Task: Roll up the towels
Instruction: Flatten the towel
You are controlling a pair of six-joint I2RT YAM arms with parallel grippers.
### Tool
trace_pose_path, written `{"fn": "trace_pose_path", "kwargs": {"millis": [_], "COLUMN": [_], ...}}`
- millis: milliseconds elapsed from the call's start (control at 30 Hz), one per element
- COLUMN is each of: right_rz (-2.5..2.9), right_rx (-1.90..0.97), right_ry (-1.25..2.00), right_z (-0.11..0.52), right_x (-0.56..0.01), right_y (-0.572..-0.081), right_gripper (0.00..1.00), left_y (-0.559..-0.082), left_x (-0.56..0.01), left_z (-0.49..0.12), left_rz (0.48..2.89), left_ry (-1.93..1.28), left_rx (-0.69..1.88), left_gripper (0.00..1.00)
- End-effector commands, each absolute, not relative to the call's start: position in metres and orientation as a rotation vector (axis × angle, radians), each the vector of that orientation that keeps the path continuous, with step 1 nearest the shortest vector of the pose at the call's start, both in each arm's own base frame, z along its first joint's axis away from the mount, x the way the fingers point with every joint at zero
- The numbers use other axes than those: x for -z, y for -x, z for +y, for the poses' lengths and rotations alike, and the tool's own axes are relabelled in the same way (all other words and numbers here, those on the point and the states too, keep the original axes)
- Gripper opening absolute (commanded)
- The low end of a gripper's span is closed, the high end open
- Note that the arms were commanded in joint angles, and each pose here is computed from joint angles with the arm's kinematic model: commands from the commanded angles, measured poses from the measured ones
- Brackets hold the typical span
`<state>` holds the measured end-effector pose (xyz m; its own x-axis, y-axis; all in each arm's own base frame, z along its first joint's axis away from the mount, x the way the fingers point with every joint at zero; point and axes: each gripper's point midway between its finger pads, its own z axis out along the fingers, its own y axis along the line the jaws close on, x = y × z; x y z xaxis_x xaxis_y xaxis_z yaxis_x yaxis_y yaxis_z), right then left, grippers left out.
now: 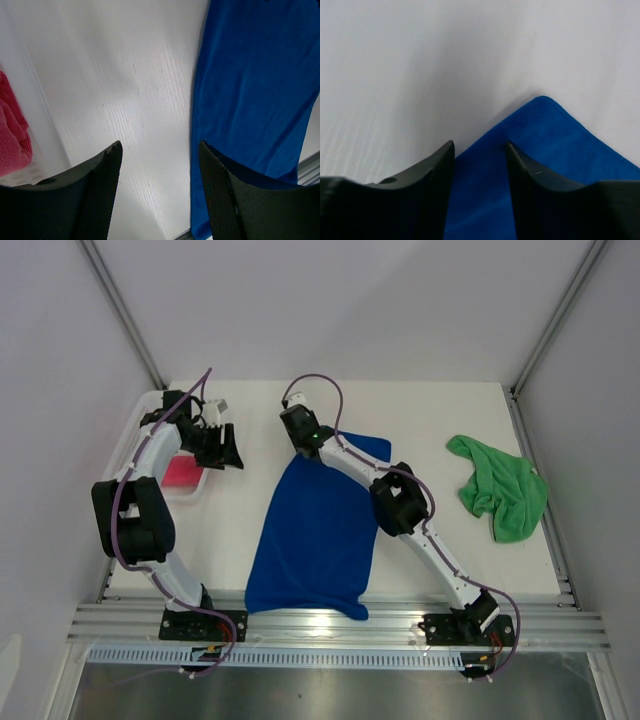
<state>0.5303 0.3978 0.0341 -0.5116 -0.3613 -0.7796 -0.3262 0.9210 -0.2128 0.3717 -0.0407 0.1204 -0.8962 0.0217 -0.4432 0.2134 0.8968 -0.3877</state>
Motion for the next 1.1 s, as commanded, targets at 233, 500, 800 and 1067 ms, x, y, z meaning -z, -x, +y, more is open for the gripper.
{"fn": "trace_pose_path", "kwargs": {"millis": [233,500,800,1067], "right_rz": [2.219,2.152,2.052,2.138], "right_rx": [0.007,-0.131,-0.371,-0.518], "right_ry": [0.484,0.42,0.276,0.162], "right_z": [0.391,0.393,0.363,0.317], "right_x": [-0.033,-0.087,-0.138,-0.073], "right_y": [-0.519,-0.515,-0.482,-0.435], "right_gripper": [0.18,0.0,0.0,0.01], "left_y": [-0.374,-0.372,-0.371,-0.366], "left_x": [-0.134,-0.135,-0.139,-0.14], "left_z": [-0.042,-0.042,-0.044,-0.051], "left_rz": [2.579,2.576,2.564,2.562], "left_ry": [-0.186,-0.187,-0.193,-0.218], "left_rx": [0.619,0.617,0.63,0.65], "left_gripper": [0.65,0.66,0.65,0.64]}}
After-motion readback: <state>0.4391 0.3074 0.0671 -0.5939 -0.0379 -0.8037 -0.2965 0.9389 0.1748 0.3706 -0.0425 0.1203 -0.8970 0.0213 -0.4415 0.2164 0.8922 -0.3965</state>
